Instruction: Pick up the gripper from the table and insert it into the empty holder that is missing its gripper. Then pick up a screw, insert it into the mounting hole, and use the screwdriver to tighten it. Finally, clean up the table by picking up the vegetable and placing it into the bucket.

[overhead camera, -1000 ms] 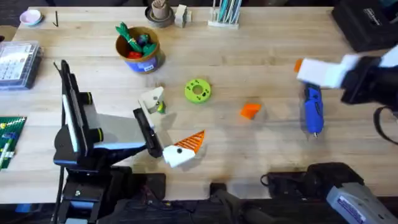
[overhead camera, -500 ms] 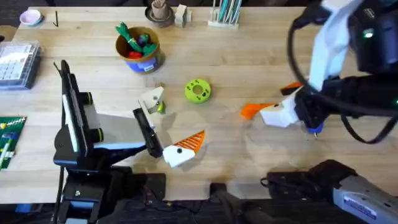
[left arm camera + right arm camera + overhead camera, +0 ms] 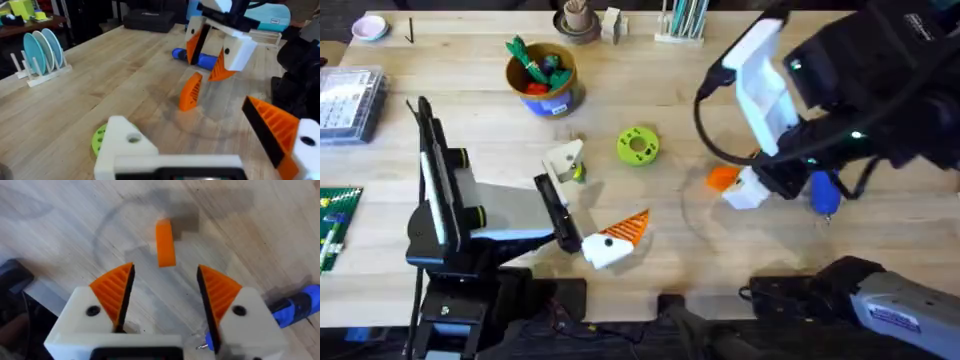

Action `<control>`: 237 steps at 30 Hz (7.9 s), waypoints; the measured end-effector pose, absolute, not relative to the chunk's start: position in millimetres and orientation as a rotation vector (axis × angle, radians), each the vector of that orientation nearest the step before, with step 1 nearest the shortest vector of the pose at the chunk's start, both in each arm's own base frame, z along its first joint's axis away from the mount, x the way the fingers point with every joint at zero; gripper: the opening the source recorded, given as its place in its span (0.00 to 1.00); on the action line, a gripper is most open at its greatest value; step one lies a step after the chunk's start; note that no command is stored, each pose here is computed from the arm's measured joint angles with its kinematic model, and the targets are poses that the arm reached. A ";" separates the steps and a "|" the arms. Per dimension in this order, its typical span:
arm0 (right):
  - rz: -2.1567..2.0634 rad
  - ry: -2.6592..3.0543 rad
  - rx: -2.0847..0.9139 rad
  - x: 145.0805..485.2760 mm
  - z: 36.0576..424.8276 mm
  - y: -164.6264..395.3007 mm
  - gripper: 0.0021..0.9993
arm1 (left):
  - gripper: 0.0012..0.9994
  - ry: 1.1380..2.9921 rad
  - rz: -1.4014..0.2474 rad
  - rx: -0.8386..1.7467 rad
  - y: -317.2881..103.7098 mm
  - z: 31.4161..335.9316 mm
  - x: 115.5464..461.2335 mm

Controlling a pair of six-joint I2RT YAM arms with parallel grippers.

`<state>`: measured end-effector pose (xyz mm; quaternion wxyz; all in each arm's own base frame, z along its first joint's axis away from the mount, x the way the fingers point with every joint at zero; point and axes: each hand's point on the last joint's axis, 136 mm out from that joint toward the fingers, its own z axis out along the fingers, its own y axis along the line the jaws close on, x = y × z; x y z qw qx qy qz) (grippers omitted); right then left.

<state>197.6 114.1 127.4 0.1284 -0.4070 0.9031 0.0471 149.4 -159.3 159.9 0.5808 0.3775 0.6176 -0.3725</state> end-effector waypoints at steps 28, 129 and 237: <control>0.115 2.663 -1.370 214.0 92.8 122.2 0.01 | 0.99 1.443 -0.870 0.882 -159.2 159.9 149.4; 1.959 2.466 -0.011 237.4 168.7 365.2 0.00 | 0.99 1.525 -0.832 0.724 -145.5 159.9 169.2; 0.574 2.430 -1.112 271.7 65.5 267.9 0.82 | 0.99 1.462 -0.830 0.838 -155.0 160.1 158.0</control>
